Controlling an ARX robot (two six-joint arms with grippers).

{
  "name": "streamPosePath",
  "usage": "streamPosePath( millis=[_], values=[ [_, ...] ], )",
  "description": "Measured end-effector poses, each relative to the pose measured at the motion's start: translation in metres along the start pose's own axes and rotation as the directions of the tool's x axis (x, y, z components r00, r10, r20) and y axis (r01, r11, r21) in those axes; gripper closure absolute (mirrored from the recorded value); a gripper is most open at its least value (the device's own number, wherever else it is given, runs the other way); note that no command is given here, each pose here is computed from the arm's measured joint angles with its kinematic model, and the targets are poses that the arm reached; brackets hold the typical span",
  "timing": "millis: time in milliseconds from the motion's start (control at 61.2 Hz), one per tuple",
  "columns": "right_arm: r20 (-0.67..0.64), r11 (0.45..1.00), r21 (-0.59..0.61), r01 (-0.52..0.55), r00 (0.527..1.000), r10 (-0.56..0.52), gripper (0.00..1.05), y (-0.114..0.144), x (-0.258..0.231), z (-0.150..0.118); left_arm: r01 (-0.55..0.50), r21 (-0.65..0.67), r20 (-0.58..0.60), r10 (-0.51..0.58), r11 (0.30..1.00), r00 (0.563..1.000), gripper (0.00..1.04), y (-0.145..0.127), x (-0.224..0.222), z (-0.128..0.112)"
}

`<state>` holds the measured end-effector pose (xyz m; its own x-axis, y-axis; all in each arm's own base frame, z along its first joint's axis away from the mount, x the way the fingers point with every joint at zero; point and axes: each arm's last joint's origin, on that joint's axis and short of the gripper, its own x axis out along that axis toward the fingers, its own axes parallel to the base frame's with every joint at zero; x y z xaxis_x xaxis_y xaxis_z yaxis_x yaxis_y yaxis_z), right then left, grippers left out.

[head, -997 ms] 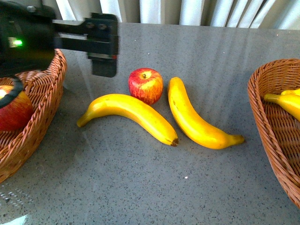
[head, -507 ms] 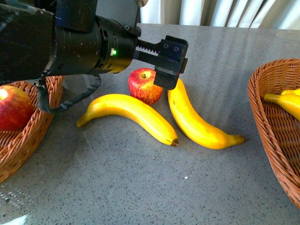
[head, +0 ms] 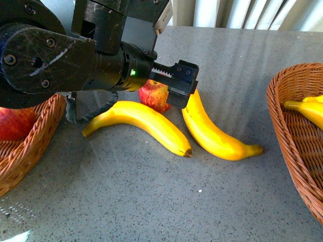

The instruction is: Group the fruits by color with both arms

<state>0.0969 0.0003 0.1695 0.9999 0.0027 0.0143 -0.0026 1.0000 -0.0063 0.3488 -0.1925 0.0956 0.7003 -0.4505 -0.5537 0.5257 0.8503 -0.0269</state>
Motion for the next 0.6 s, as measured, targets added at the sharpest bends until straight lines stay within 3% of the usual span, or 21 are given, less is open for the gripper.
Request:
streamPosePath(
  millis=[605],
  values=[
    [0.0, 1.0, 0.0, 0.0, 1.0, 0.0, 0.09, 0.0, 0.0, 0.0, -0.021, -0.026, -0.053, 0.019, 0.999, 0.998, 0.09, 0.007, 0.023, -0.014]
  ],
)
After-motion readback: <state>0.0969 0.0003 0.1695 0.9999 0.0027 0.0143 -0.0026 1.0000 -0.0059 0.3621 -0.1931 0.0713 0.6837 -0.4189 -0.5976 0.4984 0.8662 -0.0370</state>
